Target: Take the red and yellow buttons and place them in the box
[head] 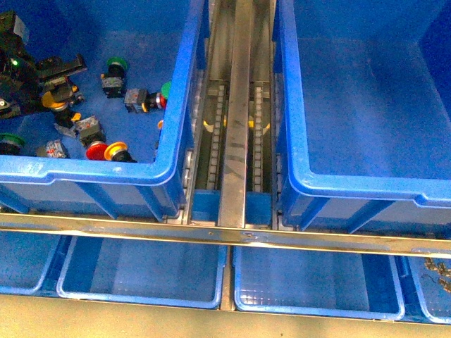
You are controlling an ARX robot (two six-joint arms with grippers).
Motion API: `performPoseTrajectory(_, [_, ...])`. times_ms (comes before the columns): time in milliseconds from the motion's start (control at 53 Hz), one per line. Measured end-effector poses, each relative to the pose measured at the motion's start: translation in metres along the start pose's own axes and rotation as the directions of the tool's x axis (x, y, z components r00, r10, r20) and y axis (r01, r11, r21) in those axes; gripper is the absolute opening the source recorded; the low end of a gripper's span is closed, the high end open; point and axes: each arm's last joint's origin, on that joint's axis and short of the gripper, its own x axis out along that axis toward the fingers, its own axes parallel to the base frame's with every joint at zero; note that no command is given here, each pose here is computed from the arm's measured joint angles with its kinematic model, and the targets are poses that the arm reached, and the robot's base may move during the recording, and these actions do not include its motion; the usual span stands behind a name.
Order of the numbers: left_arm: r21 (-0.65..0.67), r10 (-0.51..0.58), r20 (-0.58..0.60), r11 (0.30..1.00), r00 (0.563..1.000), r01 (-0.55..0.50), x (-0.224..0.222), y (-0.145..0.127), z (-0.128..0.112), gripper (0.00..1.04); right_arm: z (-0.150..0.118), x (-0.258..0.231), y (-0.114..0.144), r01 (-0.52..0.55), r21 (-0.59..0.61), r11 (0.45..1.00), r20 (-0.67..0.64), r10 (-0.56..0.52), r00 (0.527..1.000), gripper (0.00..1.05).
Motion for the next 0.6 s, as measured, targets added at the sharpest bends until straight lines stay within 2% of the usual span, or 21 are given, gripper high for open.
performPoseTrajectory(151, [-0.066,-0.043,0.003,0.997,0.999,0.043,-0.017,0.006,0.002,0.35,0.0,0.0,0.0,0.0,0.0,1.0,0.0,0.0,1.0,0.99])
performPoseTrajectory(415, [-0.234,-0.131,0.095,0.961,0.987,0.15,-0.095,0.03,0.023,0.34,0.0,0.0,0.0,0.0,0.0,1.0,0.0,0.0,1.0,0.99])
performPoseTrajectory(529, [-0.321,-0.159,0.112,0.928,0.981,0.188,-0.135,0.048,0.021,0.34,0.0,0.0,0.0,0.0,0.0,1.0,0.0,0.0,1.0,0.99])
performPoseTrajectory(604, [-0.351,-0.193,0.106,0.911,0.975,0.218,-0.155,0.051,0.016,0.34,0.0,0.0,0.0,0.0,0.0,1.0,0.0,0.0,1.0,0.99])
